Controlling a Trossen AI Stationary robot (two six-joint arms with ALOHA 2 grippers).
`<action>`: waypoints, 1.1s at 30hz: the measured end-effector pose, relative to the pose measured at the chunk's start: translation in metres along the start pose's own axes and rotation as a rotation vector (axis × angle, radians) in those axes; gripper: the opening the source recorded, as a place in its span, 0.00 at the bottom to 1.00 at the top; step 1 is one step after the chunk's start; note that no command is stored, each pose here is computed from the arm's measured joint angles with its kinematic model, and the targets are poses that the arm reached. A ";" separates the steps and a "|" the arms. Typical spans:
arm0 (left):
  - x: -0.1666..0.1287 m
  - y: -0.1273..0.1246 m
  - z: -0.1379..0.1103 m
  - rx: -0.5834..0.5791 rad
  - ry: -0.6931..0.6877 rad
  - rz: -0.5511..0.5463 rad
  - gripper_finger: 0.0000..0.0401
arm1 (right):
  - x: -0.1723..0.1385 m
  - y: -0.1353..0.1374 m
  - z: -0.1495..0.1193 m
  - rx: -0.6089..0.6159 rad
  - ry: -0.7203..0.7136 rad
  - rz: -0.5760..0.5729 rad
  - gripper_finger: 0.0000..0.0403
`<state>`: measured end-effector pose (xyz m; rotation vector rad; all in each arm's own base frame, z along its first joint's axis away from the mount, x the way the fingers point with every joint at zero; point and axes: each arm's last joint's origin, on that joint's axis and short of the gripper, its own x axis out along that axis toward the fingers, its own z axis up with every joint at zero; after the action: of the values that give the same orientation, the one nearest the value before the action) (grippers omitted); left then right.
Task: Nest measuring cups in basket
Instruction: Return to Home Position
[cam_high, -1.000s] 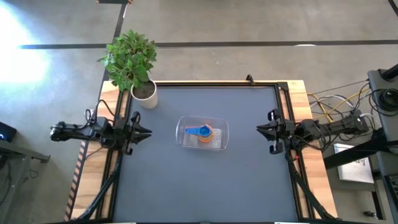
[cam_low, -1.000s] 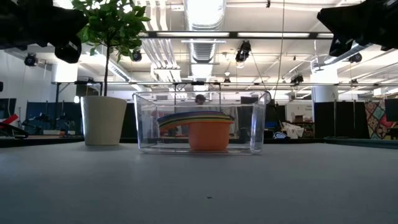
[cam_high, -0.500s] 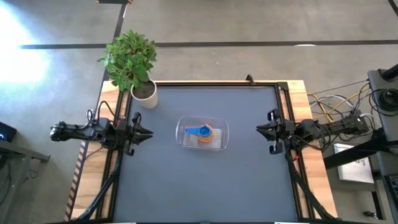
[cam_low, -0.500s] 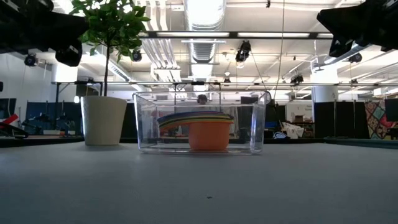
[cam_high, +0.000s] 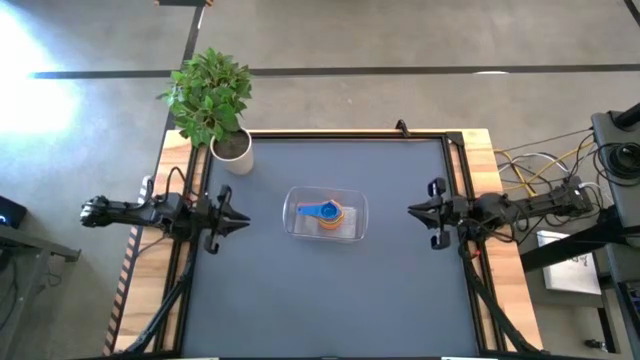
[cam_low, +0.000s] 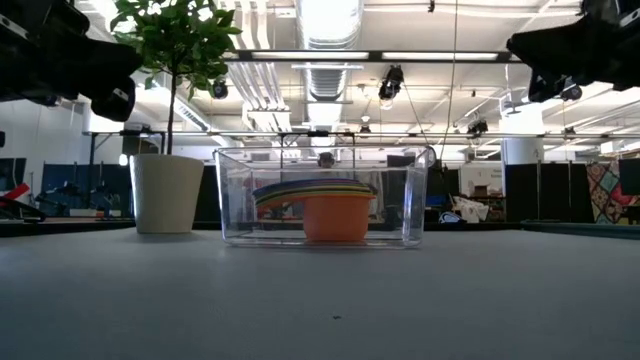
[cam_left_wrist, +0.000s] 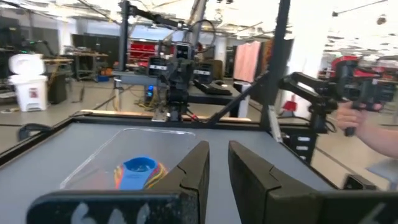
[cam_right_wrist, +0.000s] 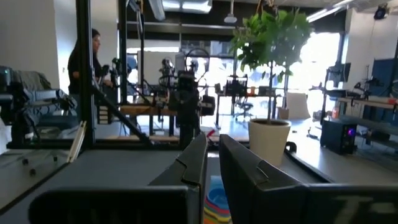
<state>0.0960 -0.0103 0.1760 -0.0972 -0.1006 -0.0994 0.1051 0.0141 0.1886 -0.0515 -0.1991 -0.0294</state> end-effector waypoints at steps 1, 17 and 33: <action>0.000 0.000 0.000 0.000 0.002 -0.014 0.10 | 0.000 0.000 -0.001 0.003 0.009 0.001 0.08; 0.001 -0.001 0.000 -0.050 0.015 -0.025 0.10 | -0.001 0.001 -0.011 -0.010 0.114 0.010 0.08; 0.000 -0.001 0.001 -0.049 0.013 -0.024 0.10 | -0.001 0.001 -0.016 -0.002 0.157 0.012 0.08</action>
<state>0.0963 -0.0110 0.1771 -0.1445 -0.0861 -0.1267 0.1070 0.0145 0.1729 -0.0522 -0.0418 -0.0212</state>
